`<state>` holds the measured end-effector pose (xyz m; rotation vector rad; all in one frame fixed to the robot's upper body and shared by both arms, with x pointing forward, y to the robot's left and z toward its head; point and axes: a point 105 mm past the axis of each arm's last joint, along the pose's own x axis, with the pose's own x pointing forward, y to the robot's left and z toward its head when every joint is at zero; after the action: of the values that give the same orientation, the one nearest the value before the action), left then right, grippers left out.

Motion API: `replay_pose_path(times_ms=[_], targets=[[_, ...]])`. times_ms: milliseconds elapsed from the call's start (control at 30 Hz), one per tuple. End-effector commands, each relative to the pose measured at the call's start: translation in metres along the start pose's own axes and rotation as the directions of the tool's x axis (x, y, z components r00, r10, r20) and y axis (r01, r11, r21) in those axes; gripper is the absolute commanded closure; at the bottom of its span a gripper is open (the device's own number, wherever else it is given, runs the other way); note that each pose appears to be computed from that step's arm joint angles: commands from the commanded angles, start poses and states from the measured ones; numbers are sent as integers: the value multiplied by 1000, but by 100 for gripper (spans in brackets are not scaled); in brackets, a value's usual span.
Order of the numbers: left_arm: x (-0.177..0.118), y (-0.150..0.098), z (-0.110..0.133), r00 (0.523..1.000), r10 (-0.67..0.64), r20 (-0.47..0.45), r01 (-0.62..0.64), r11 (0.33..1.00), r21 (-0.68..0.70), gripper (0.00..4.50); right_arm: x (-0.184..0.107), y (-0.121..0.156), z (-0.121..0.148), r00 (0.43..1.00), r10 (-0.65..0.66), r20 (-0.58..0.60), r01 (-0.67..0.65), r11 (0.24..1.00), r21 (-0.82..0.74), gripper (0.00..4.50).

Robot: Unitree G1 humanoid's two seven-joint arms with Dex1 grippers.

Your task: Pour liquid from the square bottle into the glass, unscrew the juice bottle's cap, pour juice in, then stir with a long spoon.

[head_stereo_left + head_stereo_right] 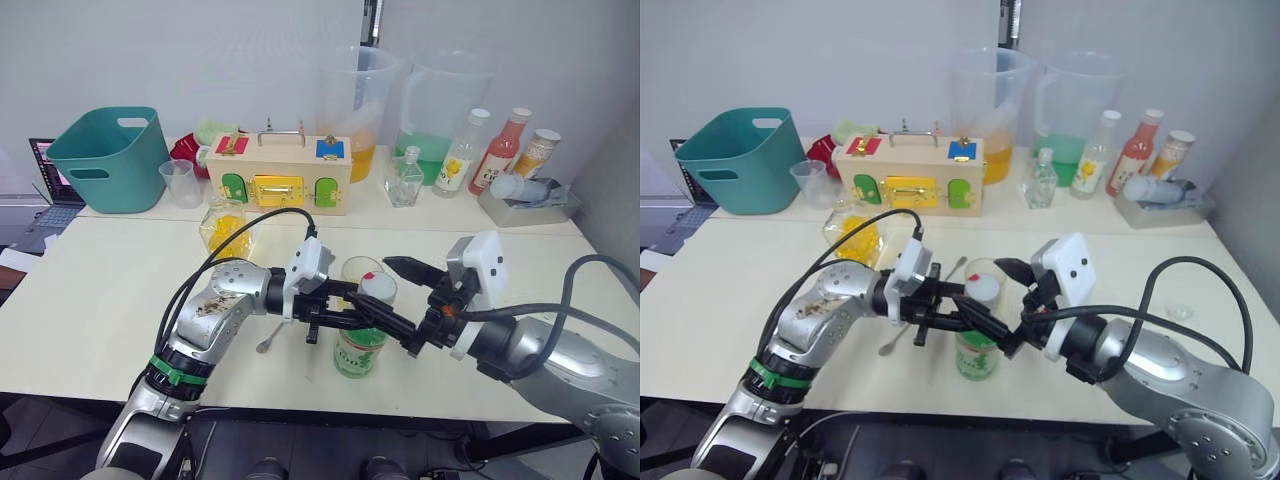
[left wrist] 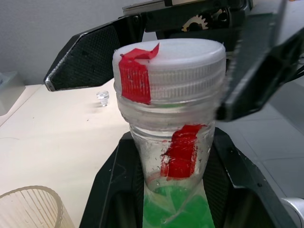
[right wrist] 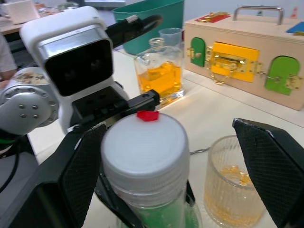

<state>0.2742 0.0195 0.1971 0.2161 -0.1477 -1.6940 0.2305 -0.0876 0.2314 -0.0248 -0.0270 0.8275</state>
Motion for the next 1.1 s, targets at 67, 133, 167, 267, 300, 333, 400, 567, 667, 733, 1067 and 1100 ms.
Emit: replay_pose_path(times_ms=[67,133,167,267,300,333,400,567,667,733,1067,1100], targets=[[6,-1,-9,999,-5,-36,5,1000,-23,337,-2,9,9,999,-1,51,2,1000,-14,113],[6,-1,-10,999,-6,-35,5,1000,-24,337,-2,9,9,999,-3,53,3,1000,-11,181],[6,-1,-10,999,-7,-35,6,1000,-24,337,-2,10,9,999,-3,53,4,1000,-11,222],[6,2,-10,999,-2,-42,1,1000,-19,337,-6,15,9,997,32,64,-33,999,8,274],[5,3,-10,999,2,-47,-3,1000,-14,337,-8,18,9,996,62,60,-62,998,9,274],[4,4,-10,999,6,-52,-7,1000,-9,337,-9,20,8,994,90,53,-91,996,6,274],[2,6,-10,998,19,-59,-20,1000,-1,337,-11,21,5,989,145,34,-145,989,7,274],[-5,8,-10,996,51,-71,-50,999,7,337,-10,27,-3,932,363,-23,-363,932,-18,274],[-9,7,-10,994,64,-85,-63,998,18,337,-7,19,-6,850,519,-89,-526,847,-81,274],[-12,7,-9,993,75,-93,-73,997,23,337,-6,14,-7,787,602,-134,-616,779,-116,274],[-18,1,-8,988,100,-114,-96,995,39,337,9,-6,4,514,817,-262,-857,481,-184,274],[-19,0,-8,988,101,-116,-97,994,39,337,10,-7,5,491,826,-276,-871,455,-187,274]])
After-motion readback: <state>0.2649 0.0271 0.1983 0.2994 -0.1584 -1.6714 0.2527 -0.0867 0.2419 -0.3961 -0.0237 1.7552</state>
